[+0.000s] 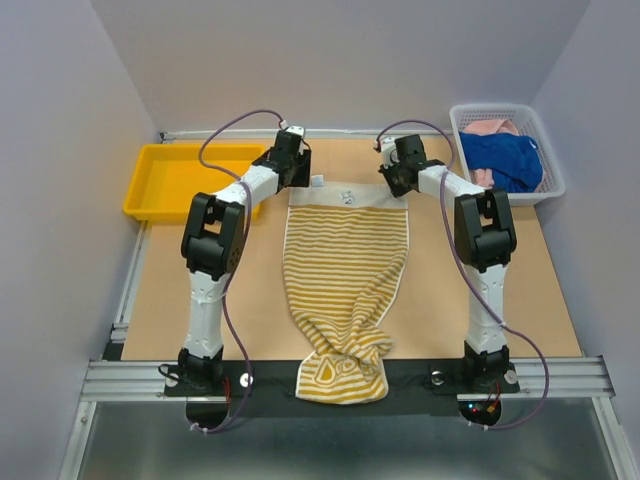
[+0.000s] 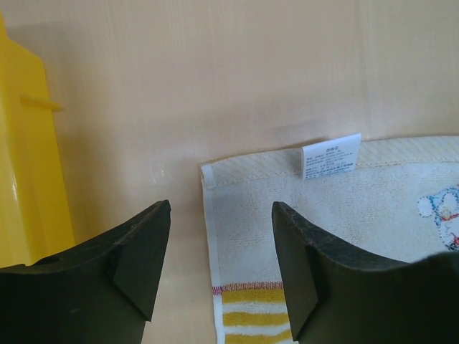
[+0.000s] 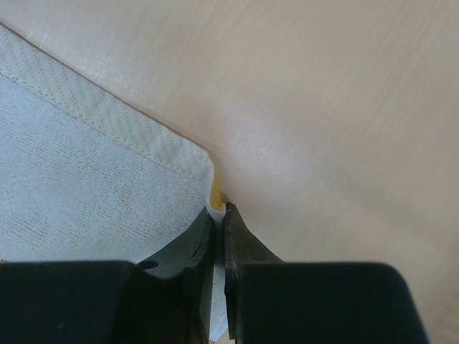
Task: Fold and stack the towels
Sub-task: Flatten out the crumpled towel
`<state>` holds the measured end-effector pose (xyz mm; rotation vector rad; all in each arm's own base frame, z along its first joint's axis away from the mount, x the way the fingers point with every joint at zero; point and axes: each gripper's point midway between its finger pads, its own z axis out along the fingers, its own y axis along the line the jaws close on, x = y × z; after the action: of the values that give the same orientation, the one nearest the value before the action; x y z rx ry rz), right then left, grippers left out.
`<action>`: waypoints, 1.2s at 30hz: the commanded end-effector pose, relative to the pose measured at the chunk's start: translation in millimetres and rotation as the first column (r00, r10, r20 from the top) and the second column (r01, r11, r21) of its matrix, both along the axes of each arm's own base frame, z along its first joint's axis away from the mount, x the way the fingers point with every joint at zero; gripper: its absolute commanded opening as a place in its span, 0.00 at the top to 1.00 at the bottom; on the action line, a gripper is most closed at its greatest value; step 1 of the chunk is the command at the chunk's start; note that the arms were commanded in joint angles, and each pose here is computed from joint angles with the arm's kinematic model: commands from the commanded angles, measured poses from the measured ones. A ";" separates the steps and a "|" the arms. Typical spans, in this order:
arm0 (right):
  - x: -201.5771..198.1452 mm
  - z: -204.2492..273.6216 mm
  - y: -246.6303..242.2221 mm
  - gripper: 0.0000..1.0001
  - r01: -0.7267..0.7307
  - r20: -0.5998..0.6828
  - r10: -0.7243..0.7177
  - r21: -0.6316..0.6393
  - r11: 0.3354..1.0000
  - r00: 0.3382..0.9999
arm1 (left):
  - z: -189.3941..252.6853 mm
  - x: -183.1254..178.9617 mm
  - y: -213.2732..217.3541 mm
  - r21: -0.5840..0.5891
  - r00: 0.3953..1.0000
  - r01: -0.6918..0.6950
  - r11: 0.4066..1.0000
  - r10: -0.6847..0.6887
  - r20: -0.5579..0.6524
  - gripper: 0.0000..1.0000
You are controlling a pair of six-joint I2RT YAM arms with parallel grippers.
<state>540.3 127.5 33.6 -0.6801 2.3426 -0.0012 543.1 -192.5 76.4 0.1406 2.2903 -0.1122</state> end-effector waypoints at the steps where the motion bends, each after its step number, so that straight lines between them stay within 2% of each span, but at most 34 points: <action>1: -21.8 -15.6 -5.4 1.00 -0.012 -0.083 0.012 -0.005 1.000 0.996 | 20.2 16.3 -3.0 0.002 0.998 -0.020 1.000 0.020 0.057 0.31; 19: -28.1 -25.5 2.3 1.00 -0.028 -0.110 0.030 0.015 0.999 0.993 | -43.9 11.2 -3.5 0.040 0.997 -0.023 0.999 0.026 -0.070 0.31; 21: -28.5 -26.1 1.9 1.00 -0.028 -0.111 0.029 0.013 1.000 0.993 | -53.5 6.0 -5.3 0.036 0.995 -0.017 0.999 0.020 -0.098 0.37; 23: -29.7 -26.1 2.3 0.99 -0.030 -0.112 0.032 0.012 0.999 0.993 | -59.8 2.7 -4.2 0.039 0.993 -0.013 0.999 0.018 -0.117 0.50; 25: -29.3 -25.3 1.3 0.99 -0.029 -0.110 0.030 0.010 1.000 0.993 | -64.2 -1.0 -4.6 0.040 0.991 -0.009 0.999 0.014 -0.131 0.54; 26: -29.2 -24.5 1.6 0.99 -0.030 -0.109 0.031 0.012 0.999 0.994 | -66.8 -3.4 -5.4 0.041 0.990 -0.003 0.999 0.009 -0.141 0.62; 28: -28.9 -23.8 1.1 1.00 -0.028 -0.107 0.029 0.010 1.000 0.994 | -68.6 -5.3 -5.2 0.041 0.989 -0.002 0.999 0.008 -0.149 0.70; 32: -25.0 -16.9 2.6 0.99 -0.017 -0.093 0.019 0.021 1.000 0.995 | -66.6 -7.0 -3.5 0.050 0.989 0.004 0.999 0.003 -0.147 1.00; 34: -16.0 -2.8 3.1 0.99 0.002 -0.058 -0.001 0.028 1.000 0.998 | -58.9 -5.4 -1.0 0.060 0.991 0.005 0.998 0.003 -0.134 1.00; 36: -8.5 20.2 4.7 0.99 0.014 -0.013 -0.014 0.045 0.999 1.000 | -31.5 1.2 2.9 0.077 0.997 -0.001 0.997 0.007 -0.077 1.00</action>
<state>537.8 133.8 33.6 -0.6810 2.3349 0.0452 551.9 -205.4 32.6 0.1481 2.3524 -0.1090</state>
